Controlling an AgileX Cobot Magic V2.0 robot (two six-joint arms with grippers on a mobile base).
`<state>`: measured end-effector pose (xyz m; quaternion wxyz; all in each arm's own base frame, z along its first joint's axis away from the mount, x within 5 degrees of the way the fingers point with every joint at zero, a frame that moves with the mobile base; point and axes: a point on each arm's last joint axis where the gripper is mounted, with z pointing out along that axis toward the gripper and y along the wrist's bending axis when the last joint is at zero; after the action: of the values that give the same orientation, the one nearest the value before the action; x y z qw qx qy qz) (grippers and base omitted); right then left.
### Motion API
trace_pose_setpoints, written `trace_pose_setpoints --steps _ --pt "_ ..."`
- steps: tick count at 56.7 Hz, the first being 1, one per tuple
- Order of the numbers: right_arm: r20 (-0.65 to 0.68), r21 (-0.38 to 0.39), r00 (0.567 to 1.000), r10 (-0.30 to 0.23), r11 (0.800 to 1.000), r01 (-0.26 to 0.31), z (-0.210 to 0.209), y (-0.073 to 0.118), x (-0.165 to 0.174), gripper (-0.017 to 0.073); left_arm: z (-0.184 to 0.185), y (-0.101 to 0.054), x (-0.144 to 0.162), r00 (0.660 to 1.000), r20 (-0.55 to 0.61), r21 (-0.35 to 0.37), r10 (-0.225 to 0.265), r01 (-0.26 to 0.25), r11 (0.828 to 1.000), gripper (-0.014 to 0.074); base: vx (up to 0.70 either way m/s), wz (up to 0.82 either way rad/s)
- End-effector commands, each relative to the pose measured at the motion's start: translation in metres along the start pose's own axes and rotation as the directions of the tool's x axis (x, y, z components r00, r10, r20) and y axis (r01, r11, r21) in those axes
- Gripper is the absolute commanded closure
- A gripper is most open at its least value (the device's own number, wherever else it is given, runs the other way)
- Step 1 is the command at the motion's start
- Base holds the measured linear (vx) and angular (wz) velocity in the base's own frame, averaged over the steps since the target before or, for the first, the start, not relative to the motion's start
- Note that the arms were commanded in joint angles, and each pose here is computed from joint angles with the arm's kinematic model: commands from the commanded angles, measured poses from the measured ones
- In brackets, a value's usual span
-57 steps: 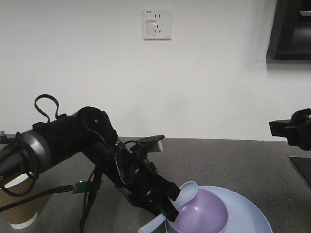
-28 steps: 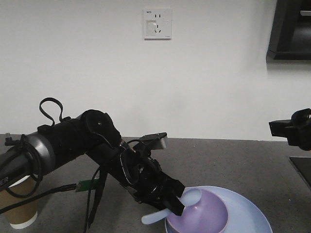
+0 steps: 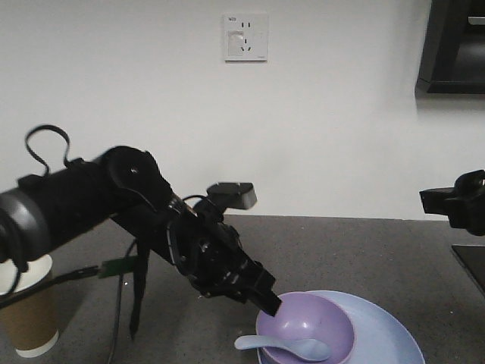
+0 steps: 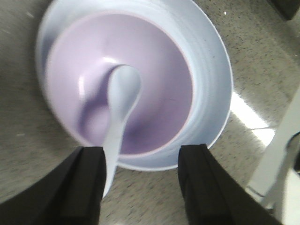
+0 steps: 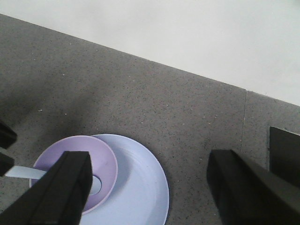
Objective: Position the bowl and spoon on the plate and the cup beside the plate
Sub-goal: 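Release the spoon and move the left gripper to the brown cup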
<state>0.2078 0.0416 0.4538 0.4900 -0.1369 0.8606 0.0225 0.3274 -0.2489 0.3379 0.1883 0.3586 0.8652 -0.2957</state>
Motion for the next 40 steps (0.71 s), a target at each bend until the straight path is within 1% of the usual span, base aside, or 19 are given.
trace_pose_setpoints --steps 1,4,6,7,8,9,10,11,12,13,14,15,17,18,20,28,34,37,40 --pt "0.119 0.025 0.993 -0.006 1.0 0.003 -0.016 -0.003 -0.014 -0.0005 -0.065 -0.028 -0.007 0.985 0.15 -0.121 0.088 -0.07 0.99 0.0123 0.0 0.0" --pt "0.118 0.025 0.993 -0.006 1.0 0.003 -0.016 -0.003 -0.014 -0.0005 -0.084 -0.03 -0.003 0.983 0.15 -0.219 0.102 -0.068 0.973 0.0123 0.0 0.0" --pt "0.118 0.025 0.993 -0.006 1.0 0.003 -0.016 -0.003 -0.014 -0.0005 -0.097 -0.029 0.002 0.984 0.138 -0.301 0.113 -0.067 0.951 0.0123 0.0 0.0" --pt "0.118 0.025 0.993 -0.006 1.0 0.003 -0.016 -0.003 -0.014 -0.0005 -0.105 -0.028 0.004 0.984 0.132 -0.356 0.12 -0.066 0.932 0.0123 0.0 0.0" --pt "0.118 0.025 0.993 -0.006 1.0 0.003 -0.016 -0.003 -0.014 -0.0005 -0.11 -0.027 0.007 0.986 0.12 -0.391 0.12 -0.064 0.918 0.0123 0.0 0.0" --pt "0.117 0.025 0.993 -0.006 1.0 0.003 -0.016 -0.003 -0.014 -0.0005 -0.118 -0.025 0.01 0.987 0.109 -0.447 0.122 -0.062 0.893 0.0123 0.0 0.0" --pt "0.117 0.025 0.993 -0.006 1.0 0.003 -0.016 -0.003 -0.014 -0.0005 -0.123 -0.024 0.013 0.989 0.092 -0.482 0.119 -0.061 0.874 0.0123 0.0 0.0" --pt "0.117 0.025 0.993 -0.006 1.0 0.003 -0.016 -0.003 -0.014 -0.0005 -0.129 -0.021 0.015 0.99 0.071 -0.534 0.123 -0.067 0.843 0.0123 0.0 0.0" --pt "0.117 0.024 0.993 -0.006 1.0 0.003 -0.016 -0.003 -0.014 -0.0005 -0.135 -0.021 0.018 0.992 0.056 -0.566 0.114 -0.062 0.822 0.0123 0.0 0.0" --pt "0.117 0.024 0.993 -0.006 1.0 0.003 -0.016 -0.003 -0.014 -0.0005 -0.141 -0.017 0.021 0.993 0.039 -0.614 0.111 -0.064 0.787 0.0123 0.0 0.0" --pt "0.117 0.024 0.993 -0.006 1.0 0.003 -0.016 -0.003 -0.014 -0.0005 -0.147 -0.015 0.024 0.995 0.029 -0.642 0.094 -0.054 0.765 0.0123 0.0 0.0" --pt "0.117 0.024 0.993 -0.006 1.0 0.003 -0.016 -0.003 -0.014 -0.0005 -0.153 -0.012 0.026 0.996 0.033 -0.676 0.087 -0.042 0.736 0.0123 0.0 0.0" --pt "0.117 0.024 0.993 -0.006 1.0 0.003 -0.016 -0.003 -0.014 -0.0005 -0.163 -0.008 0.029 0.996 0.045 -0.714 0.075 -0.021 0.7 0.0123 0.0 0.0" --pt "0.117 0.024 0.993 -0.006 1.0 0.003 -0.016 -0.003 -0.014 -0.0005 -0.166 -0.006 0.031 0.996 0.046 -0.724 0.072 -0.016 0.69 0.0123 0.0 0.0" --pt "0.117 0.024 0.993 -0.006 1.0 0.003 -0.016 -0.003 -0.014 -0.0005 -0.172 -0.001 0.036 0.997 0.051 -0.738 0.057 0.0 0.675 0.0123 0.0 0.0" --pt "0.114 0.024 0.993 -0.006 1.0 0.003 -0.014 -0.003 -0.014 -0.0005 -0.18 0.025 0.054 0.998 0.053 -0.763 -0.032 0.061 0.644 0.0123 0.0 0.0" --pt "0.106 0.019 0.994 -0.002 1.0 0.0 -0.012 -0.002 -0.014 -0.0005 -0.172 0.047 0.064 0.996 0.064 -0.763 -0.069 0.093 0.64 0.0123 0.0 0.0" --pt "0.107 0.015 0.994 0.001 1.0 -0.002 -0.012 -0.002 -0.014 -0.0005 -0.167 0.056 0.068 0.996 0.057 -0.768 -0.073 0.09 0.634 0.0123 0.0 0.0" --pt "0.108 0.015 0.994 0.001 1.0 -0.002 -0.012 -0.002 -0.014 -0.0005 -0.16 0.066 0.073 0.995 0.047 -0.769 -0.083 0.089 0.633 0.0123 0.0 0.0"
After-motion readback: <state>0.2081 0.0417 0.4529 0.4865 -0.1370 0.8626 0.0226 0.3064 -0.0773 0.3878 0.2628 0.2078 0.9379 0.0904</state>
